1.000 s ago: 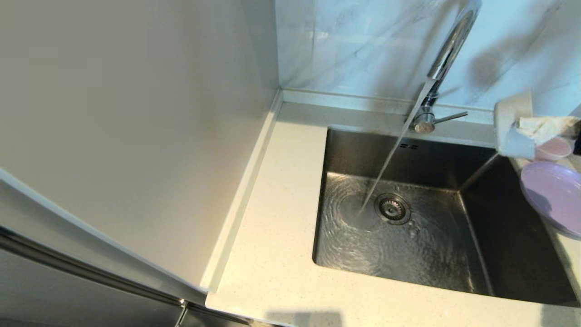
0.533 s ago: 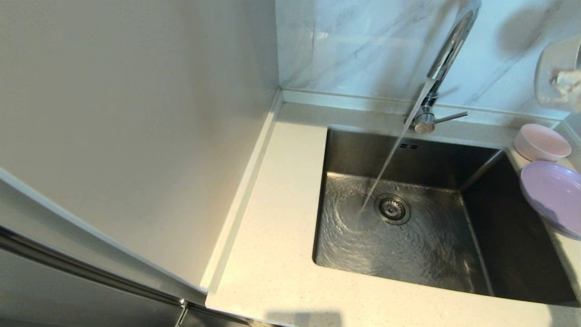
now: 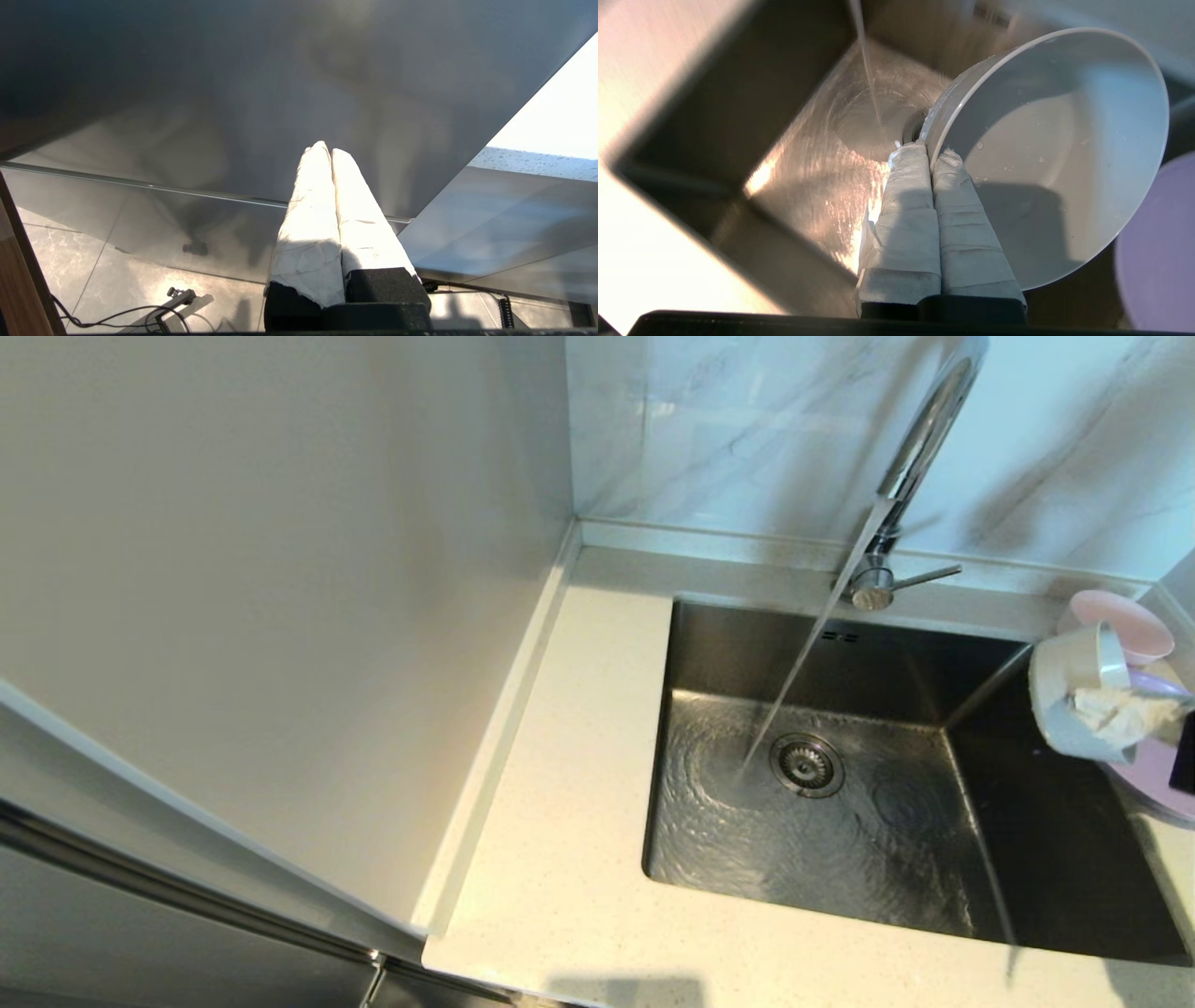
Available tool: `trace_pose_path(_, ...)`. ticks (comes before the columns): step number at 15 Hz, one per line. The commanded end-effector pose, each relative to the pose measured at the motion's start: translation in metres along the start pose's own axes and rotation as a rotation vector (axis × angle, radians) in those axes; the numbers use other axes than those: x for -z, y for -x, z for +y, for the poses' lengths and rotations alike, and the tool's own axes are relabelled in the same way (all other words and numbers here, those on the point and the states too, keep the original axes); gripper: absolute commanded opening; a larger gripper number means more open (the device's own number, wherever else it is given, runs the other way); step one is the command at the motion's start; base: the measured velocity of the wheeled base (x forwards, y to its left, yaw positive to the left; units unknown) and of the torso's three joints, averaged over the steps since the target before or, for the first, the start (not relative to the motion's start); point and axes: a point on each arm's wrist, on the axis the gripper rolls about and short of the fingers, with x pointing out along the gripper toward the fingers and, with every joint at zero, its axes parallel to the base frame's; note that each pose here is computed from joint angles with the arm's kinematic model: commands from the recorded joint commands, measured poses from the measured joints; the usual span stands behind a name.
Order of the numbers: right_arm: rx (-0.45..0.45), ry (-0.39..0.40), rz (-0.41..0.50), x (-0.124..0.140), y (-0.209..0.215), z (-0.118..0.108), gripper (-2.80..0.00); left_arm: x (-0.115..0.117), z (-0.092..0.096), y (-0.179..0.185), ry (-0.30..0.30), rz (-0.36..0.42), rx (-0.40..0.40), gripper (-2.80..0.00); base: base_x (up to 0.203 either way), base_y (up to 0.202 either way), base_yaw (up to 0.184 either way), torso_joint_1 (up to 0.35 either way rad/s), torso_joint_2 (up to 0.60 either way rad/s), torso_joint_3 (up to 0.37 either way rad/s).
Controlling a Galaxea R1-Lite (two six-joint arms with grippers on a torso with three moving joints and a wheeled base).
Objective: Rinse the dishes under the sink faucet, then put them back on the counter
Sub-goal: Place the bowl on the table
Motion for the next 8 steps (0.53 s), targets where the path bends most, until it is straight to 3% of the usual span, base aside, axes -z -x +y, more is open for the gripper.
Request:
trace_pose_path(1, -0.007, -0.13, -0.094, -0.074, 0.009, -0.006, -2.8, 0.0, 0.0, 0.0, 0.0, 0.0, -0.001, -2.8, 0.0, 0.0, 0.0, 0.0, 0.0, 0.0)
trace_pose_path(3, -0.052, -0.352, -0.136, -0.131, 0.026, -0.004, -2.8, 0.0, 0.0, 0.0, 0.0, 0.0, -0.001, -2.8, 0.0, 0.0, 0.0, 0.0, 0.0, 0.0)
trace_pose_path(4, -0.083, -0.566, -0.103, -0.143, 0.027, -0.005, -2.8, 0.0, 0.0, 0.0, 0.0, 0.0, 0.001, -2.8, 0.0, 0.0, 0.0, 0.0, 0.0, 0.0)
trace_pose_path(6, -0.137, -1.019, 0.033, -0.14, 0.005, -0.017, -2.8, 0.0, 0.0, 0.0, 0.0, 0.0, 0.0, -2.8, 0.0, 0.0, 0.0, 0.0, 0.0, 0.0)
trace_pose_path(7, -0.155, -1.202, 0.108, -0.131, -0.012, -0.027, -2.8, 0.0, 0.0, 0.0, 0.0, 0.0, -0.001, -2.8, 0.0, 0.0, 0.0, 0.0, 0.0, 0.0)
trace_pose_path(8, -0.173, -1.336, 0.137, -0.127, -0.022, -0.034, -2.8, 0.0, 0.0, 0.0, 0.0, 0.0, 0.0, -2.8, 0.0, 0.0, 0.0, 0.0, 0.0, 0.0)
